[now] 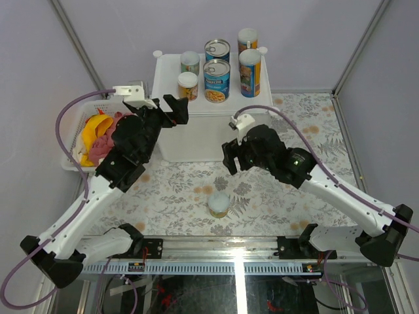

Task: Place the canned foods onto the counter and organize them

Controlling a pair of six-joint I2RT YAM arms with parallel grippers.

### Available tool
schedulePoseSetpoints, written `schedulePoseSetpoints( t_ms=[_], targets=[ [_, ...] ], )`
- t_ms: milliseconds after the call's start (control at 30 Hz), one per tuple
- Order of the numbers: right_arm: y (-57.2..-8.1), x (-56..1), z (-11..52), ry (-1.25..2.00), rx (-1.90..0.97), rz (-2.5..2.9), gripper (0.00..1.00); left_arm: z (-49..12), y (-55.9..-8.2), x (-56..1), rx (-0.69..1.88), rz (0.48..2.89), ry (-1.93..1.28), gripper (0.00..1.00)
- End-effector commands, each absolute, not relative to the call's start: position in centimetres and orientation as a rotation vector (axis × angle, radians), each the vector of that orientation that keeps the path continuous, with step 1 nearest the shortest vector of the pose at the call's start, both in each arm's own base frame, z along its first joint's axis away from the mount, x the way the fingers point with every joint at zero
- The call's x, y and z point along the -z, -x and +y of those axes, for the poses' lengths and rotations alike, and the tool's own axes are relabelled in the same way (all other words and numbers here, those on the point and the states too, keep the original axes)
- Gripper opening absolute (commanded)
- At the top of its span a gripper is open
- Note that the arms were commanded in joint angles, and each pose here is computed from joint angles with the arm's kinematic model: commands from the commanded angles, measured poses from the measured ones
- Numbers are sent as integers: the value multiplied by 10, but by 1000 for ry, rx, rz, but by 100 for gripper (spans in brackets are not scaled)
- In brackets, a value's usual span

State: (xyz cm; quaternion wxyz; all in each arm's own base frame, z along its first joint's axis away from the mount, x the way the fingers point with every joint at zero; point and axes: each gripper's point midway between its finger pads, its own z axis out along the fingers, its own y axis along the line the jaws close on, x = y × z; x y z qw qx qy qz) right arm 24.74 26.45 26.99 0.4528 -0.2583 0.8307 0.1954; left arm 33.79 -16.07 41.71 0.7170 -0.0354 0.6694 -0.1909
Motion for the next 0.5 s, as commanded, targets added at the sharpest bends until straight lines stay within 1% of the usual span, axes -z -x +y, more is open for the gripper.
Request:
schedulePoseSetpoints(
  t_ms=[0,100,300,467],
  targets=[
    [-212,-231,267,691,-552,2153,80,-161,-320,-399,439,1538,117,100],
    [-194,-207,271,741,-568,2214,81,-164,-312,-391,449,1559,118,100],
    [-162,-175,279,871,-590,2300,92,-162,-300,-385,458,1580,122,100],
    [-147,-159,279,913,-601,2332,94,-159,-293,-379,465,1594,129,100]
  ],
)
